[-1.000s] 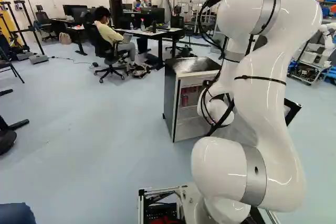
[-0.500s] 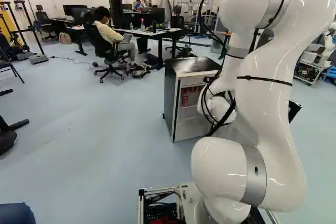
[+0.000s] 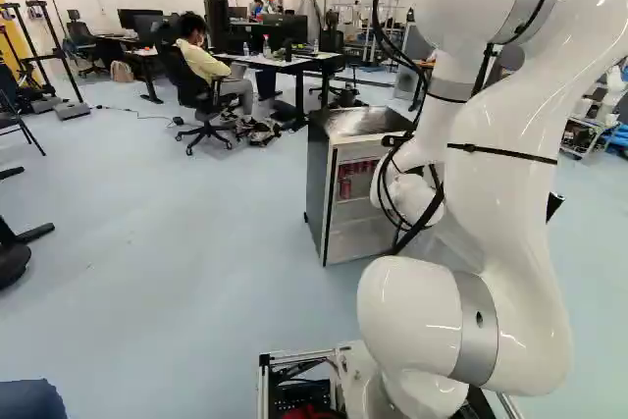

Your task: Grab a drink from the fridge

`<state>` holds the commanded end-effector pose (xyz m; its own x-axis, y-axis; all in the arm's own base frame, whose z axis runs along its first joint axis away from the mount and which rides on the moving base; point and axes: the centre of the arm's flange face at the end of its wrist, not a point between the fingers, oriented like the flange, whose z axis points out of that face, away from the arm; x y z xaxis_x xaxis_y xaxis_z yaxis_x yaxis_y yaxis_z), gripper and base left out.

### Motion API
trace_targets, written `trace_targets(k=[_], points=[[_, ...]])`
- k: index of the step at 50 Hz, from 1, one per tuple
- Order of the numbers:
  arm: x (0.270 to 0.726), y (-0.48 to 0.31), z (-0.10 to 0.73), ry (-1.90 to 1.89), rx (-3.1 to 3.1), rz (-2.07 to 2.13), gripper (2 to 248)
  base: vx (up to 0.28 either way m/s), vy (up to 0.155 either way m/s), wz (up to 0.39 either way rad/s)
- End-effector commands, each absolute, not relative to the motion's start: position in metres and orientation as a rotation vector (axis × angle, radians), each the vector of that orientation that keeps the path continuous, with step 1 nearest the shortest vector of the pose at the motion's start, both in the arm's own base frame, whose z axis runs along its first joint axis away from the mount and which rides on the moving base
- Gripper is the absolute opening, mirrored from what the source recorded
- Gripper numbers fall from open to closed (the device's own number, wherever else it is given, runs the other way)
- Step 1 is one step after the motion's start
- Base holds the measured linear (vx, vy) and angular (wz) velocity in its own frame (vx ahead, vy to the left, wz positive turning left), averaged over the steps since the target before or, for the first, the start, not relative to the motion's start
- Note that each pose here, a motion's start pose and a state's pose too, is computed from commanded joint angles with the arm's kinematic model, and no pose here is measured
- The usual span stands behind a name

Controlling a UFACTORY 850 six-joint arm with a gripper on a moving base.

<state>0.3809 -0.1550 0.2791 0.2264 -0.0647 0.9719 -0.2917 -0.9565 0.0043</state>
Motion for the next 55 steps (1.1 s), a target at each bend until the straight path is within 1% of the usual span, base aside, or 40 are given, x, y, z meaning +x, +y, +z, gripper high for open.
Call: trace_targets(k=[25,55], points=[[0.381,-0.154,0.302,-0.329,2.285,1.835,92,0.0,0.0,0.0],[0.396,-0.155,0.326,-0.304,2.263,1.862,92,0.0,0.0,0.0]])
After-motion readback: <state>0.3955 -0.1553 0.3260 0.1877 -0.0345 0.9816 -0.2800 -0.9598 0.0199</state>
